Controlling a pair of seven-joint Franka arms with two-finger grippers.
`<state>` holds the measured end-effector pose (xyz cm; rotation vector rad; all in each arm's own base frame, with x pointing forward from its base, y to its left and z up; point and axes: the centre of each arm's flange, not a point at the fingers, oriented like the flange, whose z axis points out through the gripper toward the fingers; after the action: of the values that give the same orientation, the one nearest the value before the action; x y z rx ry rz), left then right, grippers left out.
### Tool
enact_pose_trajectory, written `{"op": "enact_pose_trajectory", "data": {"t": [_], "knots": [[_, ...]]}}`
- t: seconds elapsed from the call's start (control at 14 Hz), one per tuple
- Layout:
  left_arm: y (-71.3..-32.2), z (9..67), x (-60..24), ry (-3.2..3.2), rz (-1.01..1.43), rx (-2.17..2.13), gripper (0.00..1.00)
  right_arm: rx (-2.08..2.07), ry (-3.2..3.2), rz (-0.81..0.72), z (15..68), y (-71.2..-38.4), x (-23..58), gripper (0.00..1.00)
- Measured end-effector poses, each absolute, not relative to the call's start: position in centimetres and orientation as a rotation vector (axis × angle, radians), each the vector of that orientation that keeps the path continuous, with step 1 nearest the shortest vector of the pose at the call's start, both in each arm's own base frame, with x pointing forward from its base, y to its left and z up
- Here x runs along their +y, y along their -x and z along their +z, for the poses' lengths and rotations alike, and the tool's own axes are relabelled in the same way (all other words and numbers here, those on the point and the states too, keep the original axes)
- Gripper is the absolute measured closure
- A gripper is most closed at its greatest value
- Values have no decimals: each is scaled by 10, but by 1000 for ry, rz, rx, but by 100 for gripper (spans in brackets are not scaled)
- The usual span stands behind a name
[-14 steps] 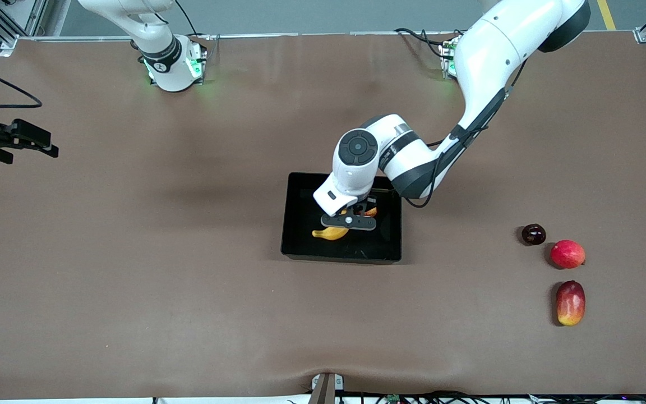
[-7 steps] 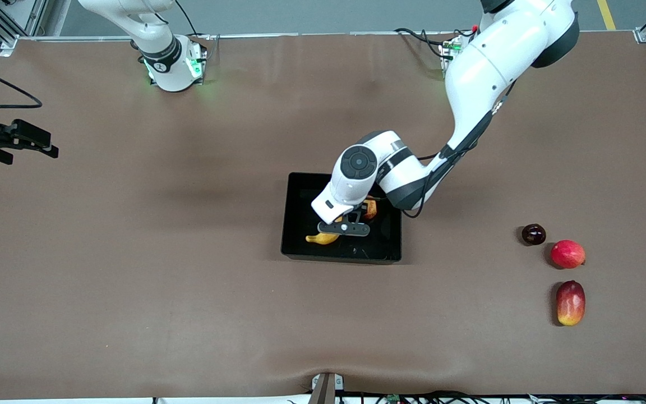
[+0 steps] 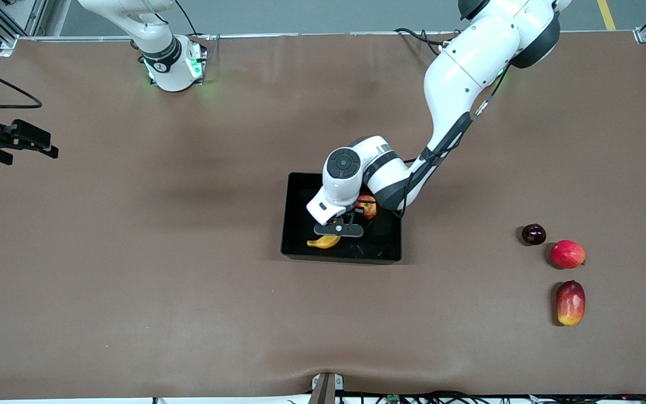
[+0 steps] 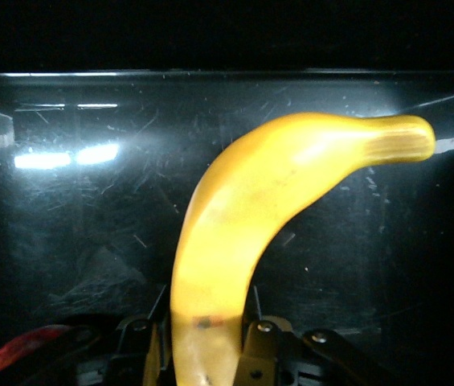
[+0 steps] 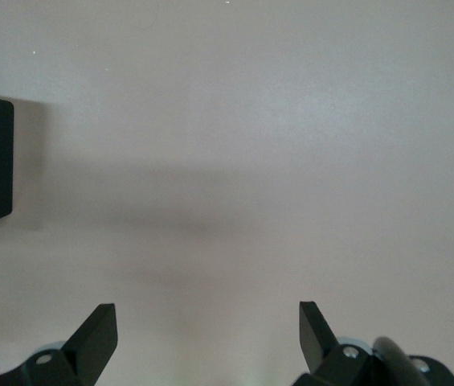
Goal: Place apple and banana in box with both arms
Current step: 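Open the left gripper to release the banana and raise it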
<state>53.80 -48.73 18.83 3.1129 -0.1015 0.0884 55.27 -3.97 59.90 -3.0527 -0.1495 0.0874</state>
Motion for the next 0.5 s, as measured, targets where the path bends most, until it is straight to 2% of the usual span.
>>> {"op": "enact_pose_trajectory", "data": {"t": [0.21, 0.36, 0.43, 0.5], "knots": [[-551, 203, -482, -3109, 127, -78, 30, -150, 3052, 92, 597, -553, -40, 0], [-562, 235, -473, -3136, 156, -49, 9, -151, 3051, 100, 595, -552, -39, 0], [-572, 260, -464, -3148, 185, -21, 1, -150, 3050, 107, 593, -552, -39, 0], [-584, 292, -450, -3149, 226, 11, 0, -149, 3049, 111, 589, -552, -39, 0]]}}
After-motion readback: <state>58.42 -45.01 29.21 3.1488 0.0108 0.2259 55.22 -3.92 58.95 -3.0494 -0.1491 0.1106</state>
